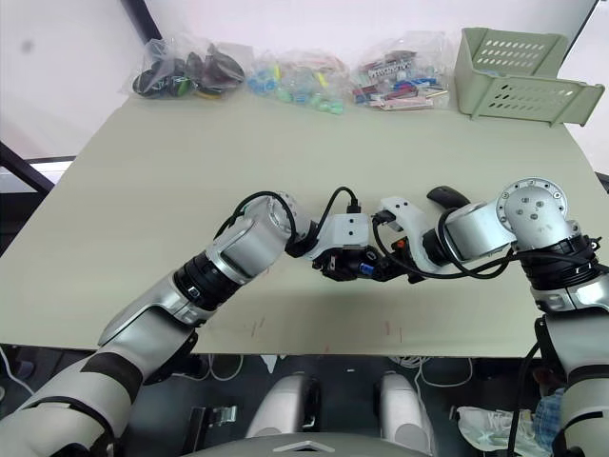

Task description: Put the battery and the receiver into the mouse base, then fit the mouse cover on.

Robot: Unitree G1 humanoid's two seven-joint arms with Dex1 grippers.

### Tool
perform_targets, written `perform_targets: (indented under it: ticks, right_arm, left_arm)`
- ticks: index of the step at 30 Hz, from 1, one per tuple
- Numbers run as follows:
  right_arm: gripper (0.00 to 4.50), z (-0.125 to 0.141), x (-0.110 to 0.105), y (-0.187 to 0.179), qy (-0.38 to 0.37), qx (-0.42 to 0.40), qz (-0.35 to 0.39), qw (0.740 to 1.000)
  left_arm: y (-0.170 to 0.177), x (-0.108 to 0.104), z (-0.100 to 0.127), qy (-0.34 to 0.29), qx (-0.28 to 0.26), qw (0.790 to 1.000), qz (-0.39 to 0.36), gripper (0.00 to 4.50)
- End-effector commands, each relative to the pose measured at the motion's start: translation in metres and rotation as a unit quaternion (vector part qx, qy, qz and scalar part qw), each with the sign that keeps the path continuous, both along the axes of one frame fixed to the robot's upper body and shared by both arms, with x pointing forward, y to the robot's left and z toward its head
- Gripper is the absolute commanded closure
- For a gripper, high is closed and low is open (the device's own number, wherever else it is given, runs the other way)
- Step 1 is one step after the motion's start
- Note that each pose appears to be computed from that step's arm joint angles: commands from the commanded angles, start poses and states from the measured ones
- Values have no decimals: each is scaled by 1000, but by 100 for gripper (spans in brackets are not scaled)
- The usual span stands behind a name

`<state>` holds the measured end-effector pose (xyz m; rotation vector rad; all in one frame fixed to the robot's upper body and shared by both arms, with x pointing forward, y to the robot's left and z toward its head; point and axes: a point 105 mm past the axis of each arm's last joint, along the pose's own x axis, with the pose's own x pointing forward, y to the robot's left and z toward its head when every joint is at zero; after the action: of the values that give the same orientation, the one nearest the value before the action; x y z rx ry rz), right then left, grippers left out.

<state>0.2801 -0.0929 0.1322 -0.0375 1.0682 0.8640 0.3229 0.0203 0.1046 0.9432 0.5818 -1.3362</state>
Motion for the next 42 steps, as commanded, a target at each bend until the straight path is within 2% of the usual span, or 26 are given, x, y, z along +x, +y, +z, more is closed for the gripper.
perform_targets:
  ticks: [1,17,33,42]
  right_arm:
    - [441,-2,8,-2,-5,-6,-26,1000]
    - [441,12,13,-20,-17,11,-67,998]
    - [441,9,5,-9,-7,22,-63,998]
    - [441,-3,4,-4,2,0,-62,998]
  left_arm:
    - [2,-5,-18,20,19,1000,4,154]
    - [3,-4,-20,22,17,1000,10,154]
    - [2,-5,-20,23,17,1000,10,154]
    - [1,-4,-20,23,15,1000,12,154]
